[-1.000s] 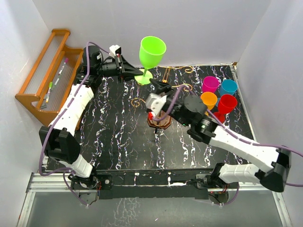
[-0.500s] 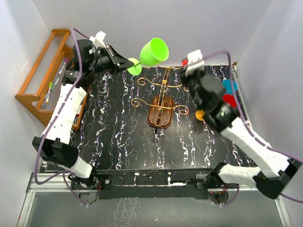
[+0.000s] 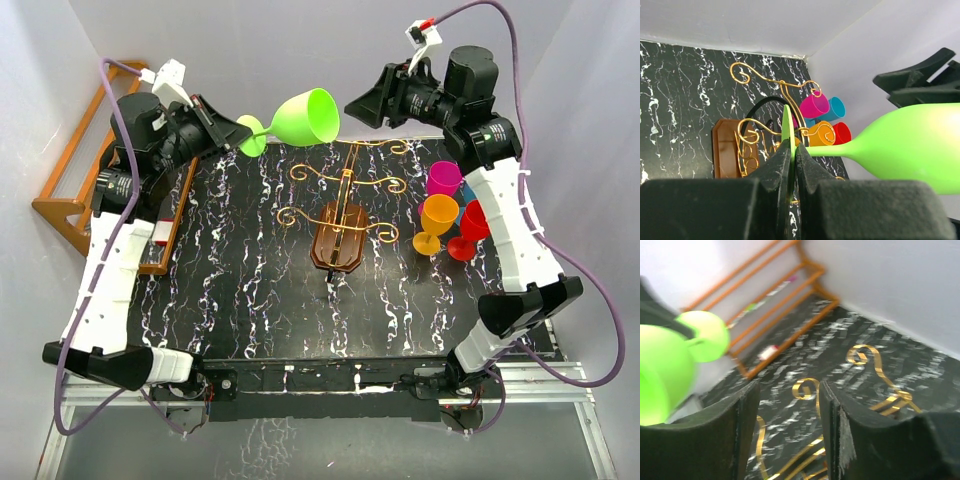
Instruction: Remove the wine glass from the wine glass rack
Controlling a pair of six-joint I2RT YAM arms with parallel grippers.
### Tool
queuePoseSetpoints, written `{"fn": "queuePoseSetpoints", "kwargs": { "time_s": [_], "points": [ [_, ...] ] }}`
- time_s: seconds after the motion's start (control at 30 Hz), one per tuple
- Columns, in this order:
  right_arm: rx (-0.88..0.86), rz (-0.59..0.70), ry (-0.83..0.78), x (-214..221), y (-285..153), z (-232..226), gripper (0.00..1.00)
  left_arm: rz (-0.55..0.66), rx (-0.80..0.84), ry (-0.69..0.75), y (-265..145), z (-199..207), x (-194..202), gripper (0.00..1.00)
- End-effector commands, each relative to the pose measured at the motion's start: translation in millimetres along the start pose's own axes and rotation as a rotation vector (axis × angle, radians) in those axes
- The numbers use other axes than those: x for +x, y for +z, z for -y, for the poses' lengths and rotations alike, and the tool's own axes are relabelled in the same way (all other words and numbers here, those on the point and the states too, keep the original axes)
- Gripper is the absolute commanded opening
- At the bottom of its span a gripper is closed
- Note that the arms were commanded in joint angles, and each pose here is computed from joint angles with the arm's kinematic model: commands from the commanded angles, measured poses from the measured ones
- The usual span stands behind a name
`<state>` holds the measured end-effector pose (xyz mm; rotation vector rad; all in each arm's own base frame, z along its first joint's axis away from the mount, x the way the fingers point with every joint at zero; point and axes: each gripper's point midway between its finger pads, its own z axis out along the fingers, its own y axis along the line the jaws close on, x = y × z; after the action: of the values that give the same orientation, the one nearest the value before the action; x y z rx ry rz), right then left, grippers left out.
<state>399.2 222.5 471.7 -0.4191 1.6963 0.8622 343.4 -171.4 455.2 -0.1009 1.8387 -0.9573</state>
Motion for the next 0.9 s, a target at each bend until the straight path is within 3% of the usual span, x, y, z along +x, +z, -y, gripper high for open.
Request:
{"fn": "queuePoseSetpoints", "kwargs": {
  "time_s": [0.0,0.43,0.87],
  "points": [
    [-0.377,0.04,0.052,-29,-31,-85,0.55,0.004,-0.025,0.038,0,-6,-2,0.0],
    [-0.333,0.044,0.076,-21,-36,-82,0.55,-0.016,-0.016,0.035,5,-6,0,0.0],
    [-0.242,-0.048,0.032,11,17,-93,0.54,-0.024,-0.017,0.02,6,-7,3,0.0]
  ]
}}
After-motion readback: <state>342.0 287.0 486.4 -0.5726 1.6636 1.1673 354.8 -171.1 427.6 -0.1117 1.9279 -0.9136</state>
